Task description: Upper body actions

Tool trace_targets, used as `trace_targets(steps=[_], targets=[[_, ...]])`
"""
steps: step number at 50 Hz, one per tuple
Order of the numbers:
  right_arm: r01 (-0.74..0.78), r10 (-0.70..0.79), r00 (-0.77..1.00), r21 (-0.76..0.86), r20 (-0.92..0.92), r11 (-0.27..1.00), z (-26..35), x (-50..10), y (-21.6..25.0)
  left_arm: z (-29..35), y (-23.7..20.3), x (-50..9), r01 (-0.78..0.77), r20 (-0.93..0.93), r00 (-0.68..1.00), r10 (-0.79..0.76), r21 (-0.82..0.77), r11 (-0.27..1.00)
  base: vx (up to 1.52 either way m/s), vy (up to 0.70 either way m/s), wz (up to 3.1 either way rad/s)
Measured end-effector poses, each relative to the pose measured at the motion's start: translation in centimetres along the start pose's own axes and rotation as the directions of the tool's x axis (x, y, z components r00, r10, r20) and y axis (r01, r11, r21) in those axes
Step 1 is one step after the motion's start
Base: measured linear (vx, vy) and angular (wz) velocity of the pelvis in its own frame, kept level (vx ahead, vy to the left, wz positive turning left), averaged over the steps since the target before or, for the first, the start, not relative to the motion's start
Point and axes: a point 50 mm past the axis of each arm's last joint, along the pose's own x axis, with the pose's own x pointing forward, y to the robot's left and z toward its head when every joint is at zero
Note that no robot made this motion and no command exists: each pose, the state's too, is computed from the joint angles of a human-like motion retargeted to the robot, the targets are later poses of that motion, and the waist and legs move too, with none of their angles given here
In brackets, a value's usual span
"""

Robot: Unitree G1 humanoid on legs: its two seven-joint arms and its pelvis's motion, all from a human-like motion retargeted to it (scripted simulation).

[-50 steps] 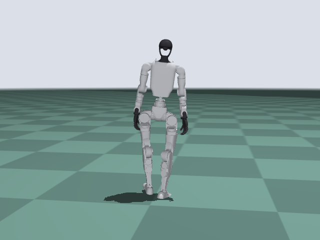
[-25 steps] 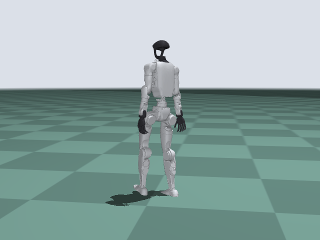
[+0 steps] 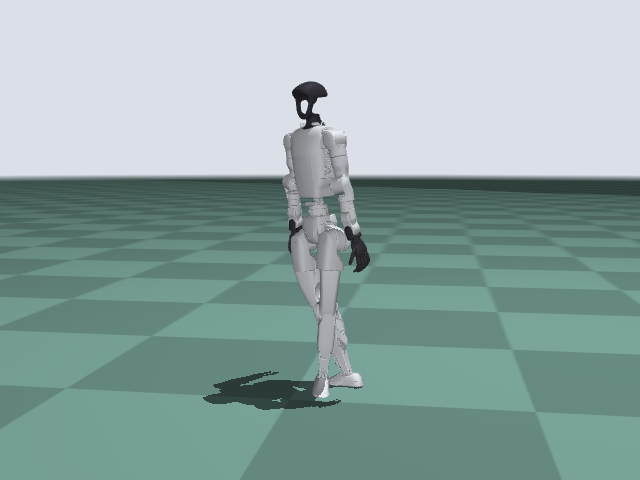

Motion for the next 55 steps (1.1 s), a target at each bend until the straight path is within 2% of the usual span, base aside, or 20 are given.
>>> trace_targets(steps=[6, 12, 20, 26, 35, 44, 48, 55], targets=[[-0.015, 0.015, 0.997, 0.003, 0.078, 1.000, 2.5, -0.2, 0.7, -2.0, -0.1, 0.1, 0.023, -0.060, 0.998, -0.029, -0.087, 0.996, 0.30, 0.16, 0.99], [-0.044, 0.060, 0.979, -0.086, 0.194, 0.995, 4.9, -0.5, 1.5, -3.6, -0.7, 0.0, 0.042, -0.106, 0.993, -0.052, -0.091, 0.995, 0.35, 0.10, 1.89], [-0.095, 0.124, 0.976, -0.163, 0.178, 0.982, 4.6, -0.6, 2.8, 1.0, -0.8, -0.1, 0.075, 0.040, 0.996, -0.076, 0.026, 0.997, 0.19, -0.09, 2.02], [-0.057, 0.097, 0.982, -0.239, 0.160, 0.969, 4.1, -0.5, 2.6, 3.6, -1.4, -0.4, 0.127, 0.127, 0.982, -0.138, 0.090, 0.988, 0.13, -0.16, 1.42], [-0.047, 0.080, 0.981, -0.184, 0.176, 0.982, 4.7, -0.5, 2.2, 2.1, -1.5, -0.3, 0.135, 0.083, 0.986, -0.147, 0.134, 0.982, 0.06, -0.15, 0.69], [-0.079, 0.121, 0.970, -0.201, 0.209, 0.976, 6.1, -0.8, 2.9, -2.0, 0.2, 0.1, 0.069, -0.087, 0.994, -0.060, 0.102, 0.992, 0.02, -0.17, 0.33], [-0.047, 0.099, 0.970, -0.226, 0.224, 0.973, 6.3, -0.8, 2.6, -2.2, -0.2, 0.0, 0.055, -0.063, 0.997, -0.052, 0.051, 0.997, -0.02, -0.13, 0.41], [-0.091, 0.117, 0.979, -0.158, 0.168, 0.983, 4.8, -0.6, 2.9, -0.6, -1.4, -0.1, 0.066, 0.027, 0.997, -0.069, 0.100, 0.993, -0.05, -0.15, 0.19]])
